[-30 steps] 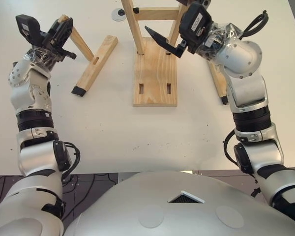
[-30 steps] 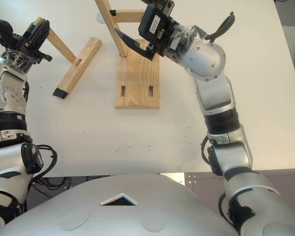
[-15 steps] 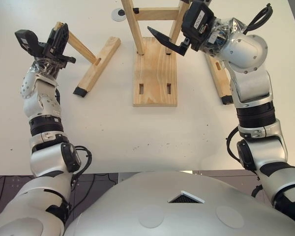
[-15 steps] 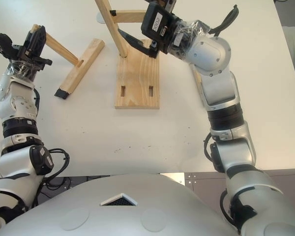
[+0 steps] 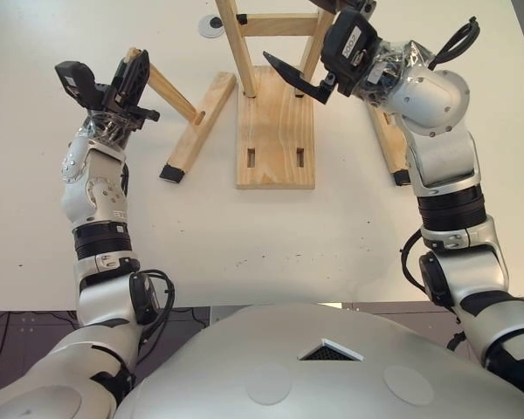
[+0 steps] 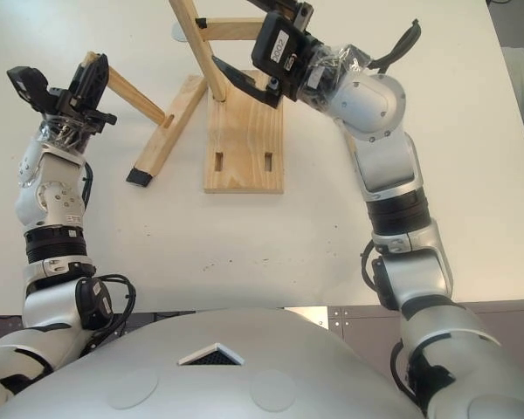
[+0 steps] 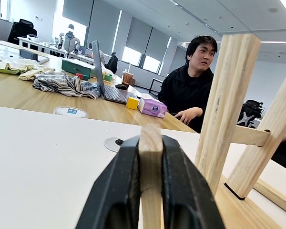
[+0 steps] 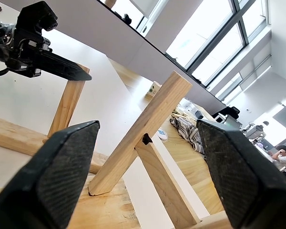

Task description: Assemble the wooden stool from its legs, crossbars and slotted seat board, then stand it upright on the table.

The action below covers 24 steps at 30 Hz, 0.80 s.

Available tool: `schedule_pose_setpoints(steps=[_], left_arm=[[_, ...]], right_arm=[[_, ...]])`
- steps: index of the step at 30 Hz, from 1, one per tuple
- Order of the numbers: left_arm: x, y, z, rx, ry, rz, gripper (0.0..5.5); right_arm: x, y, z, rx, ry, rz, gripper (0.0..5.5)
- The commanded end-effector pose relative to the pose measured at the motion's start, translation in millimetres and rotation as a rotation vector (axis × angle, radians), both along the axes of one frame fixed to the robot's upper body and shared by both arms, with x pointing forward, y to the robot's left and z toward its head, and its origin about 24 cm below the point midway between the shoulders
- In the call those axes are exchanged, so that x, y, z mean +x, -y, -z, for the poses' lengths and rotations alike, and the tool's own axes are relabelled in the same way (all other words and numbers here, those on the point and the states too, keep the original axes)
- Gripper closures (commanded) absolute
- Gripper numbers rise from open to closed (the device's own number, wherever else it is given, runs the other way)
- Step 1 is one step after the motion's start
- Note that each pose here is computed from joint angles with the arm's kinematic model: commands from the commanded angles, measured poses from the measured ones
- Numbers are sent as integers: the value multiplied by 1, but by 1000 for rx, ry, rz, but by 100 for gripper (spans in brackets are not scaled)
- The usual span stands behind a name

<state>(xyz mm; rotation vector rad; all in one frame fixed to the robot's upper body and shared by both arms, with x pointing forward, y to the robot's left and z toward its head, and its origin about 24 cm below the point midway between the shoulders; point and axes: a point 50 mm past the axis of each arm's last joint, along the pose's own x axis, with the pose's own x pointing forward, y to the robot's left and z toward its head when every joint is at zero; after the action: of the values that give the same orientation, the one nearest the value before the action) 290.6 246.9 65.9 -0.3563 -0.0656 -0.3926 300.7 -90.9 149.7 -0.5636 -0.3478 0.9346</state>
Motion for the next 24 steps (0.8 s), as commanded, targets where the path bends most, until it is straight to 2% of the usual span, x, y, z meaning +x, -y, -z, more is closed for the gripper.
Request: schedule_pose_setpoints(steps=[1,8,19,24], left_arm=[[-2,7,5,3,-42,12,513],[-1,14,-6,-16,-35,19,513],[5,24,-3,-53,-98,-70,513],[6,28,-22,-70,-63,-80,513]], right_arm=[[-3,-4,2,5,3,-6,174],[-4,-5,3,12,1,4,174],[-7,-6,7,23,-3,22,174],[-6,-6,6,25,-1,29,174]])
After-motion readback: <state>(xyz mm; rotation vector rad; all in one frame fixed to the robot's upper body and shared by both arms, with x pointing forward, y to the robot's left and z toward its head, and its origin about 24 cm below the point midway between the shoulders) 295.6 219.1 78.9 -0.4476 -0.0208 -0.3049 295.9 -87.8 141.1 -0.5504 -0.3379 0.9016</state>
